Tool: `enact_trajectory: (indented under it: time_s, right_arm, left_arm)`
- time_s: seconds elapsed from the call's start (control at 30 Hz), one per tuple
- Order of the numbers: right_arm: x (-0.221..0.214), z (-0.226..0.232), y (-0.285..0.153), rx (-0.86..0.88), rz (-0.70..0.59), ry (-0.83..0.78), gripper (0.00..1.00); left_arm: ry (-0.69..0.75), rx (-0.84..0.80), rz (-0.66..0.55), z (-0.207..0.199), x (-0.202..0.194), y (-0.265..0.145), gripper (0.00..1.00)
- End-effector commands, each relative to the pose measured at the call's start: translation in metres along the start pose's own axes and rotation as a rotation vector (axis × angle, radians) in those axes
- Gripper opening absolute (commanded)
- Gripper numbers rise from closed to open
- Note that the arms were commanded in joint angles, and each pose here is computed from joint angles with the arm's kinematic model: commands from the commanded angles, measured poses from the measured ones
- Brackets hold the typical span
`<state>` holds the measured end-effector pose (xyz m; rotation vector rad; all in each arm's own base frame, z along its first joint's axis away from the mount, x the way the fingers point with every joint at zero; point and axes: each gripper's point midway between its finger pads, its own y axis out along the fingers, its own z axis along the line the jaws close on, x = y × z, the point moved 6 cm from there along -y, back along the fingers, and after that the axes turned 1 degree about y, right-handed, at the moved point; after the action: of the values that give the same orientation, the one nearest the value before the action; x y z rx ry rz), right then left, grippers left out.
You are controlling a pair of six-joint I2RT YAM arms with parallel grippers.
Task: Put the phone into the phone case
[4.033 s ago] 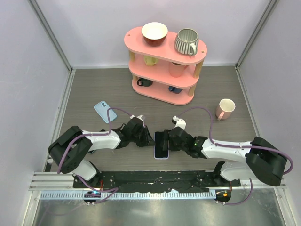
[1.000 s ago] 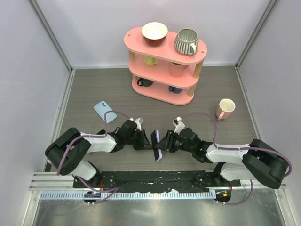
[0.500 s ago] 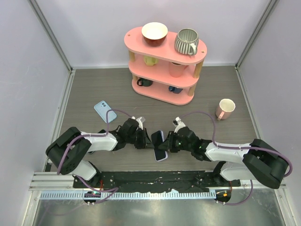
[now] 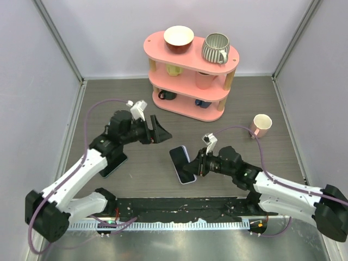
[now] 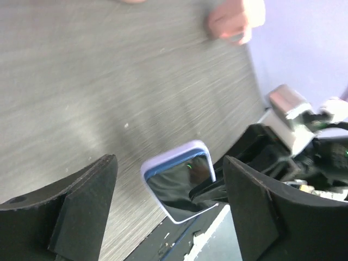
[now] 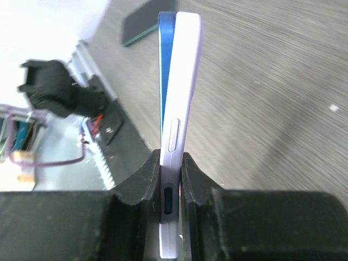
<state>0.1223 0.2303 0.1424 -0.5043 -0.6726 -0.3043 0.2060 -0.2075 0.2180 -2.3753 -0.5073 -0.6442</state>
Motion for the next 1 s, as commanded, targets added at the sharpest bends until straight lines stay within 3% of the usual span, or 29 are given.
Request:
enact_trajectory:
  time_s: [0.0, 0.1, 0.2, 0.37, 0.63, 0.83, 0.97]
  right_arm:
    - [0.023, 0.056, -0.023, 0.348, -0.056, -0.189, 0.01]
    - [0.026, 0.072, -0.033, 0.448, -0.04, -0.231, 0.01]
    - [0.027, 0.087, -0.045, 0.561, -0.033, -0.259, 0.01]
    - [0.025, 0.1, -0.058, 0.674, -0.027, -0.27, 0.01]
    - [0.024, 0.102, -0.055, 0.687, 0.012, -0.23, 0.01]
    - [0.029, 0.106, -0.054, 0.691, 0.004, -0.228, 0.01]
    - [0.028, 0.105, -0.051, 0.689, 0.02, -0.22, 0.01]
  left_arm:
    - [0.226, -0.227, 0.106, -0.04, -0.001, -0.046, 0.84]
    - [0.288, -0.443, 0.192, -0.063, -0.013, -0.067, 0.84]
    - [0.302, -0.592, 0.196, -0.075, -0.022, -0.082, 0.84]
    - [0.283, -0.605, 0.199, -0.068, -0.035, -0.087, 0.85]
    - [0.2, -0.625, 0.298, -0.056, -0.049, -0.07, 0.81]
    - [0.164, -0.635, 0.343, -0.056, -0.053, -0.064, 0.66]
    - [0.139, -0.655, 0.36, -0.059, -0.057, -0.06, 0.46]
